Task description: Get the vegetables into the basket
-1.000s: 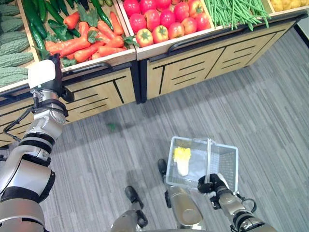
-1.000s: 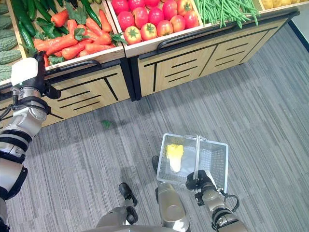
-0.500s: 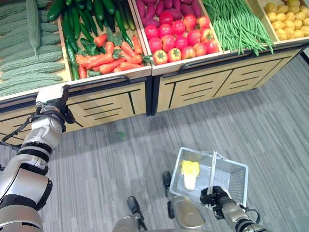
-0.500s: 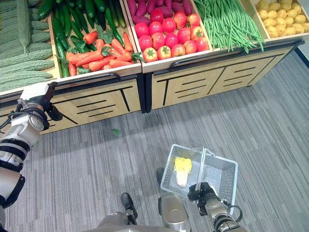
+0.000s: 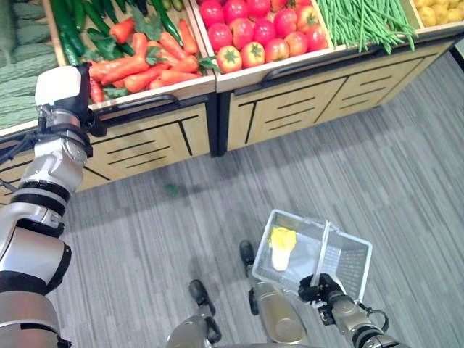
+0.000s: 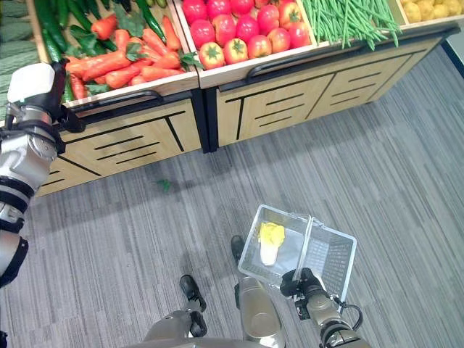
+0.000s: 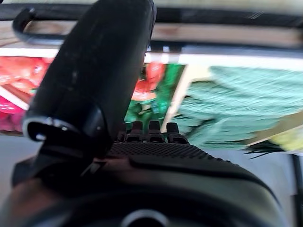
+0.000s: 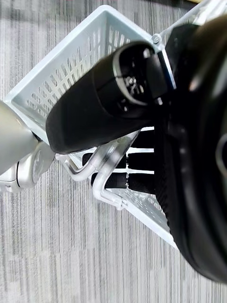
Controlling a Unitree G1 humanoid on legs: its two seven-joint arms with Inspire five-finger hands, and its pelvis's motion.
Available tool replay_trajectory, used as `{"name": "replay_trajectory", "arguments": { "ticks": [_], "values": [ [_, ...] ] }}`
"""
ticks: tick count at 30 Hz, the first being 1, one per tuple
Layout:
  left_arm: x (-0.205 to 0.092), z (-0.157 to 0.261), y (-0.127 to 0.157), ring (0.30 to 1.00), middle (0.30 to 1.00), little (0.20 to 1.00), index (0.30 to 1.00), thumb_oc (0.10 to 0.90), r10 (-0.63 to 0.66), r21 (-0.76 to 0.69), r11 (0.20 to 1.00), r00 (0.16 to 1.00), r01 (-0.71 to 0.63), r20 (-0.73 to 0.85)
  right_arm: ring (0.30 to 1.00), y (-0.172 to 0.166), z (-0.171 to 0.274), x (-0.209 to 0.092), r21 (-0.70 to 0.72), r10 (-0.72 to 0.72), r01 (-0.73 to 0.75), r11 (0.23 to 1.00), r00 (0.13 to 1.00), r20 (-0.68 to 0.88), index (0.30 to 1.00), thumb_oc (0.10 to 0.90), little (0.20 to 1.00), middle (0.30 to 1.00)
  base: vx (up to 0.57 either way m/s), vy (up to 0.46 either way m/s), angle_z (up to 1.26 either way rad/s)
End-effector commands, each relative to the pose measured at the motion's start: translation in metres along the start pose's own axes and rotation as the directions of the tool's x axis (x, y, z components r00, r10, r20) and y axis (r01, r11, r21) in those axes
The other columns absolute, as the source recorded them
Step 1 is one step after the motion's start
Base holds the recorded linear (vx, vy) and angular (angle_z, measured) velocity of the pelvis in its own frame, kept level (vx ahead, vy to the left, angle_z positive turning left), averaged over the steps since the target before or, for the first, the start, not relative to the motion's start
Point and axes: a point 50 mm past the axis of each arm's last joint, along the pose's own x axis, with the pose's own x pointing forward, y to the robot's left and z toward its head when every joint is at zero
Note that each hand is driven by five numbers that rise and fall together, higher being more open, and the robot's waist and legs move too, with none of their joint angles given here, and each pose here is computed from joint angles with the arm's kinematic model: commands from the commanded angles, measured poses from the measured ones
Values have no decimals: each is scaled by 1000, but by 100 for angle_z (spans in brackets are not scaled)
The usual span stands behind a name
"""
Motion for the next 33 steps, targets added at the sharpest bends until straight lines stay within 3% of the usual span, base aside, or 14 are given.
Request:
{"name": "replay_trajectory", "arguments": {
  "ticks": [1, 7, 13, 33],
  "values": [
    [13, -12, 89, 1000, 1000, 1000, 1000, 900, 328, 8, 945, 945, -327, -16, 300, -5, -45, -9, -115, 13, -30, 993, 989, -144, 300, 400, 300, 300, 71, 66, -39],
    [20, -3, 132, 1000, 1000, 1000, 1000, 900, 446, 7, 895, 895, -446, -9, 300, 0, -36, -7, -127, 36, -50, 991, 993, -109, 300, 400, 300, 300, 15, 40, -18],
    [20, -15, 149, 1000, 1000, 1000, 1000, 900, 484, 14, 875, 872, -484, -65, 300, 4, -34, -7, -131, 44, -57, 990, 994, -99, 300, 400, 300, 300, 47, 43, -10],
    [24, -26, 151, 1000, 1000, 1000, 1000, 900, 433, 44, 901, 888, -432, -156, 300, 5, -16, -6, -12, 47, -47, 999, 999, -9, 300, 400, 300, 300, -22, 9, 1]
  ]
}}
